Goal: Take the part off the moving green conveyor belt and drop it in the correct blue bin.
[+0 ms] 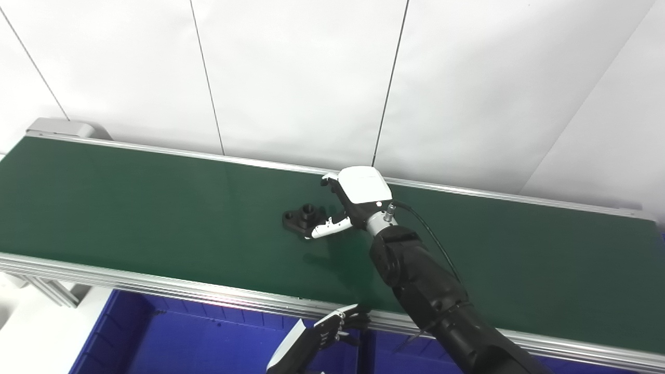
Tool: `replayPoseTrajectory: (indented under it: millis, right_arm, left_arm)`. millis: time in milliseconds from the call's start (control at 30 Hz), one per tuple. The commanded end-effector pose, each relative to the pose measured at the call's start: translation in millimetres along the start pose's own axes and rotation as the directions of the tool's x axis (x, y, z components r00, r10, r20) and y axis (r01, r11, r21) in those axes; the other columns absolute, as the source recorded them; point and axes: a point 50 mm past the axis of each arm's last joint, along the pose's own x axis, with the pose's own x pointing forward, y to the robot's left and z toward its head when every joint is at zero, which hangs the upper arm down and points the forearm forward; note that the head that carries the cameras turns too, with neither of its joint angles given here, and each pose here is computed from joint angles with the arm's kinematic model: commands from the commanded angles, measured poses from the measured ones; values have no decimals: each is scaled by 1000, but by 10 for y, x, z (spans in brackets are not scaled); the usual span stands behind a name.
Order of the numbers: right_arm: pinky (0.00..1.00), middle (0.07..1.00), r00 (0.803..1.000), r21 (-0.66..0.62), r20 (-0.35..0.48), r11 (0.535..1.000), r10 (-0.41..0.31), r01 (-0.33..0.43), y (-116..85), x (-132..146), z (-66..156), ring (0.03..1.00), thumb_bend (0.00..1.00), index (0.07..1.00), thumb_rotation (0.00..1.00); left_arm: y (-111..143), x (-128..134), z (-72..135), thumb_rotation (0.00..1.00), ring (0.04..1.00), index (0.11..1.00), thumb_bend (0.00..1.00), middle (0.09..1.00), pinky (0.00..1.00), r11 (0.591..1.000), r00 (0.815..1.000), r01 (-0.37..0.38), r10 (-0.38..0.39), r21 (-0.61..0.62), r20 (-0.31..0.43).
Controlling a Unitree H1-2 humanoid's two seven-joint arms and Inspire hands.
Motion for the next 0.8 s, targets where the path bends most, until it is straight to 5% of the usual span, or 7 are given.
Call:
replayPoseTrajectory:
  millis: [0, 300, 533, 600, 667, 767]
  right_arm:
    - [510, 701, 998, -14, 12, 998, -69, 69, -260, 118, 92, 606, 934, 781, 653]
    - [563, 732, 999, 2, 16, 999, -46, 46, -141, 63, 136, 655, 931, 785, 622]
    - [421, 595, 1000, -78, 9, 997, -3, 3, -71, 54, 152, 505, 850, 708, 610]
    - [294, 471, 999, -94, -18, 994, 46, -48, -34, 73, 151, 369, 728, 670, 474]
    - [129, 278, 992, -132, -67, 984, 111, -119, -4, 90, 156, 190, 545, 514, 173]
    - [145, 309, 976, -171, -126, 965, 178, -198, 5, 94, 161, 217, 520, 493, 126]
  left_arm:
    - [-5, 52, 122, 599, 810, 851, 946, 825, 699, 1000, 997, -18, 17, 12, 75]
    - [-25, 54, 136, 597, 812, 849, 946, 827, 702, 1000, 997, -20, 19, 18, 78]
    - [-37, 66, 153, 592, 808, 847, 948, 824, 697, 1000, 996, -20, 19, 18, 84]
    - [-37, 63, 164, 597, 809, 848, 950, 828, 694, 1000, 996, -20, 18, 22, 86]
    - [-35, 59, 169, 593, 808, 847, 950, 827, 694, 1000, 996, -21, 19, 22, 87]
    - [-28, 55, 176, 588, 808, 846, 941, 830, 693, 1000, 996, -20, 18, 22, 92]
